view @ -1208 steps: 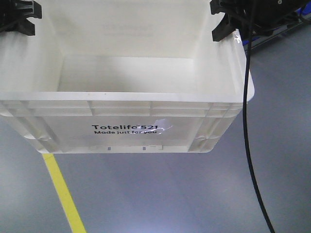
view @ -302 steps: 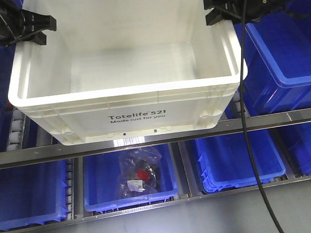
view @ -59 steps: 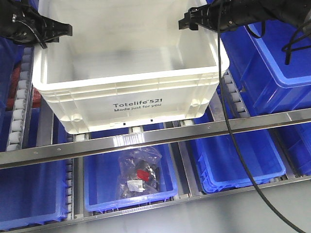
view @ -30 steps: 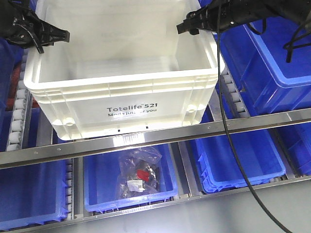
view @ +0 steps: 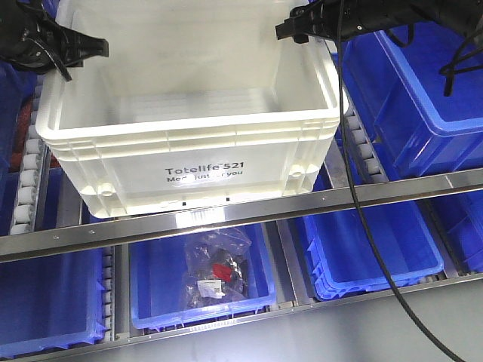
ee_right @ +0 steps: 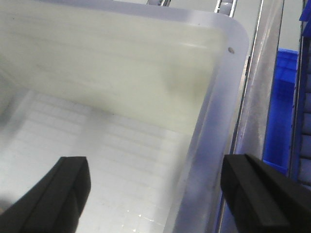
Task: Place moving items into box and shelve
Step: 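Open both grippers and lift them off the crate walls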
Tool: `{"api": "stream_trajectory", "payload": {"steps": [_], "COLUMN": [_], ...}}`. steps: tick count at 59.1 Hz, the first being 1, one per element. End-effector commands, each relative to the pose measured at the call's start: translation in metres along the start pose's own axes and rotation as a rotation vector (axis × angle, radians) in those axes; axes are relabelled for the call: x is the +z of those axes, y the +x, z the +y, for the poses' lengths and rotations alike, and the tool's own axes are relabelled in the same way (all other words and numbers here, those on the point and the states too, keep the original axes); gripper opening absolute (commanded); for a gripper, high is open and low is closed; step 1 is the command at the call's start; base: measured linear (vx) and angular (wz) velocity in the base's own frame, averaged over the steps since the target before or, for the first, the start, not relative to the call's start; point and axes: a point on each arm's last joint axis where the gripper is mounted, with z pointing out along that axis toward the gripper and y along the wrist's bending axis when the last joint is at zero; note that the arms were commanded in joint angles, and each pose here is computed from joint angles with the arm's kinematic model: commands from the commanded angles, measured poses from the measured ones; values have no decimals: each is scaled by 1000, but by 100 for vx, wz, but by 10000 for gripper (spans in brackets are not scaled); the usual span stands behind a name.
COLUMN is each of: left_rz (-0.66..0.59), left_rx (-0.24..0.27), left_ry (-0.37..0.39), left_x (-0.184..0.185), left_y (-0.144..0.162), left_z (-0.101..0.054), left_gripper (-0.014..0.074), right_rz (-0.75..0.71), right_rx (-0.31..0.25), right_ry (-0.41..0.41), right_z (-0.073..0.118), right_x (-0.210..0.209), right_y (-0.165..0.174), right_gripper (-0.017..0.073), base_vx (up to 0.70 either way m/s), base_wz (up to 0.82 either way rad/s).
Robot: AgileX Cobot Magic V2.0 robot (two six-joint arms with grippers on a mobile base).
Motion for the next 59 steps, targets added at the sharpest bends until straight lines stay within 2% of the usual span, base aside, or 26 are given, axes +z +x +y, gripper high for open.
{"api": "stream_trajectory", "payload": {"steps": [1, 29, 42, 53, 59], "left_rz": [-236, -285, -352, -324, -310], "left_rx": [-18, -12, 44, 61, 65], "left_ry": [46, 59, 10, -25, -36], "left_x": [-41, -49, -74, -76, -75], "left_y": [-33, -37, -43, -41, -40], "left_z": [1, 1, 10, 13, 14], "left_gripper": [323, 330, 330, 330, 330], "right_rz": [-159, -185, -186, -234, -208], "right_rx": [-3, -7, -51, 47, 61], "right_ry": [41, 61, 128, 183, 170], "right_z": [3, 1, -4, -19, -18], "right_x": [-35, -36, -40, -48, -50], "right_y": [-33, -35, -37, -40, -38], "right_gripper": [591, 591, 591, 591, 591], "base_vx": [0, 0, 0, 0, 0], "base_wz": [0, 0, 0, 0, 0]}}
